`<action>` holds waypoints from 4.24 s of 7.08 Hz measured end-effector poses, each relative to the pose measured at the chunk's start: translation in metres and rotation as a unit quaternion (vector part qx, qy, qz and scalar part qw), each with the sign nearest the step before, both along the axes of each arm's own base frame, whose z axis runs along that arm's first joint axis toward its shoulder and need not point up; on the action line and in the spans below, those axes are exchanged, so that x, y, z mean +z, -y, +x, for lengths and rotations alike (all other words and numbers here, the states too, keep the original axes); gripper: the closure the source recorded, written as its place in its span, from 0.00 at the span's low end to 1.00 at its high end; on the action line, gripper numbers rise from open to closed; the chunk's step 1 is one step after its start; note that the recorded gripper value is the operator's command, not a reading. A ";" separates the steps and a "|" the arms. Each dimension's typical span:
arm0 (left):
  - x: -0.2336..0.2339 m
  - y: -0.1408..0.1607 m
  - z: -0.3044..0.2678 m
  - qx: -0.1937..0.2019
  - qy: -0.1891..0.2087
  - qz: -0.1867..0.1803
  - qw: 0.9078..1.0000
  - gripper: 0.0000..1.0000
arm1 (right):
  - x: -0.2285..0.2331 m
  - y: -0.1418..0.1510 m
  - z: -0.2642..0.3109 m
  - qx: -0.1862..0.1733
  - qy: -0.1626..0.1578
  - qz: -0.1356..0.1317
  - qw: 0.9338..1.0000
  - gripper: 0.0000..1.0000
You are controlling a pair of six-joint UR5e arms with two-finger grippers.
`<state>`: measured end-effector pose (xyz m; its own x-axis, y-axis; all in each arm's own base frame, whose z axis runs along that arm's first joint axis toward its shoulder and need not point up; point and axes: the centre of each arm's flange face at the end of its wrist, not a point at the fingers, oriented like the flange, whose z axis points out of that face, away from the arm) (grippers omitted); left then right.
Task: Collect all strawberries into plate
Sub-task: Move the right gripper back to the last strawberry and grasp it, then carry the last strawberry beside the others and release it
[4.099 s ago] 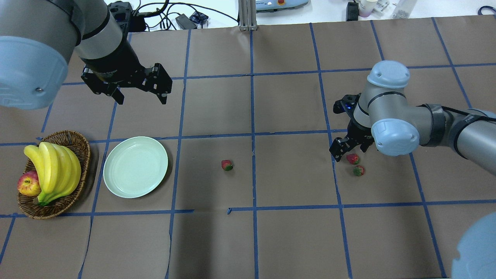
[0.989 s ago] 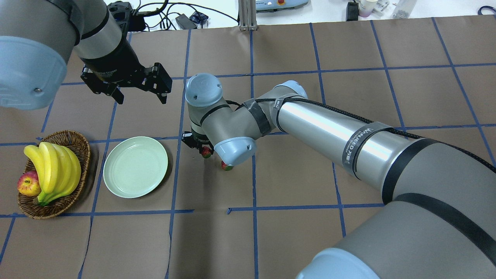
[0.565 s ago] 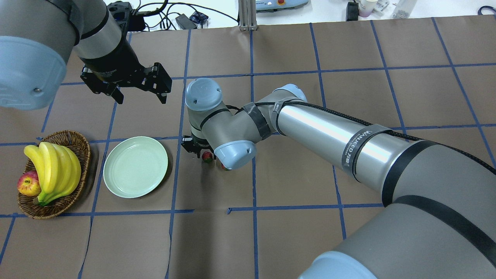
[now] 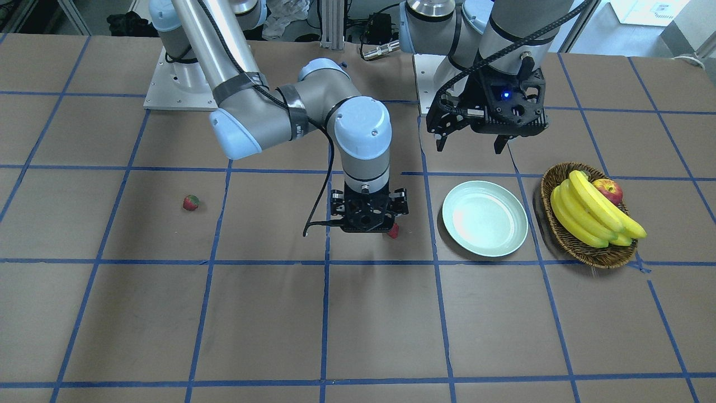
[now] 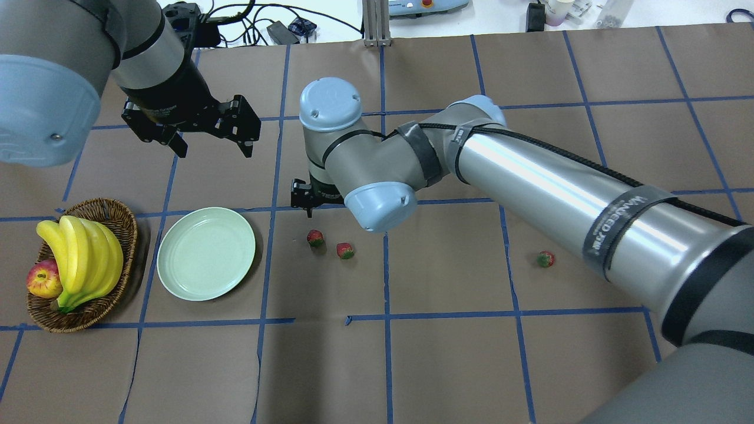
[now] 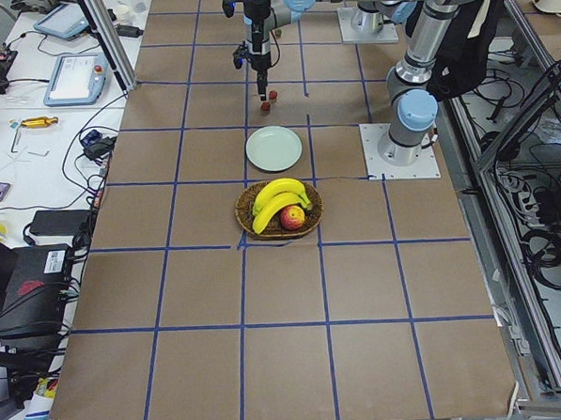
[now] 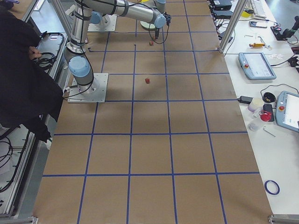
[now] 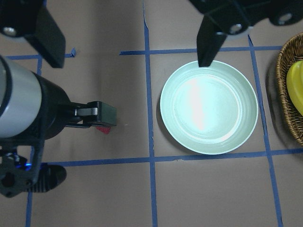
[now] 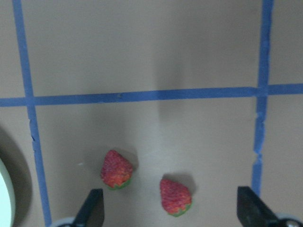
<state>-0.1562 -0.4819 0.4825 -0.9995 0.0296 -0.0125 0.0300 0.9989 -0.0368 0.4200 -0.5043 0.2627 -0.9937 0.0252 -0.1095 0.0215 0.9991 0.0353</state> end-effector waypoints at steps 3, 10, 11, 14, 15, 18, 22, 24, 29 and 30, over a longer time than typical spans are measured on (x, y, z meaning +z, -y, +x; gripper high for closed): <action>0.000 0.000 0.000 0.000 0.000 0.000 1.000 0.00 | 0.024 0.014 -0.120 0.074 -0.045 0.035 0.996 0.00; -0.003 0.001 0.000 0.001 0.001 0.003 1.000 0.00 | -0.065 -0.032 -0.332 0.181 -0.052 0.051 0.981 0.00; -0.003 0.001 0.000 0.001 0.000 0.003 1.000 0.00 | -0.073 -0.038 -0.338 0.182 -0.050 0.054 0.980 0.00; -0.002 0.001 0.000 0.000 0.001 0.002 1.000 0.00 | -0.087 -0.052 -0.341 0.185 -0.047 0.064 0.979 0.23; -0.001 0.000 0.001 0.000 0.001 0.001 1.000 0.00 | -0.091 -0.054 -0.341 0.186 -0.047 0.067 0.979 0.27; -0.001 0.000 0.001 0.000 0.001 0.001 1.000 0.00 | -0.093 -0.056 -0.345 0.190 -0.068 0.077 0.976 0.46; -0.001 0.000 0.001 0.000 0.001 0.001 1.000 0.00 | -0.093 -0.056 -0.347 0.193 -0.077 0.080 0.975 0.82; -0.001 0.000 0.001 0.000 0.001 0.001 1.000 0.00 | -0.084 -0.050 -0.343 0.181 -0.073 0.065 0.979 0.82; -0.001 0.000 0.000 0.000 0.001 0.001 1.000 0.00 | -0.059 -0.003 -0.214 0.078 -0.010 0.011 0.997 0.82; -0.001 0.000 0.001 0.000 0.001 0.001 1.000 0.00 | -0.060 0.006 -0.175 0.057 -0.002 0.007 0.998 0.82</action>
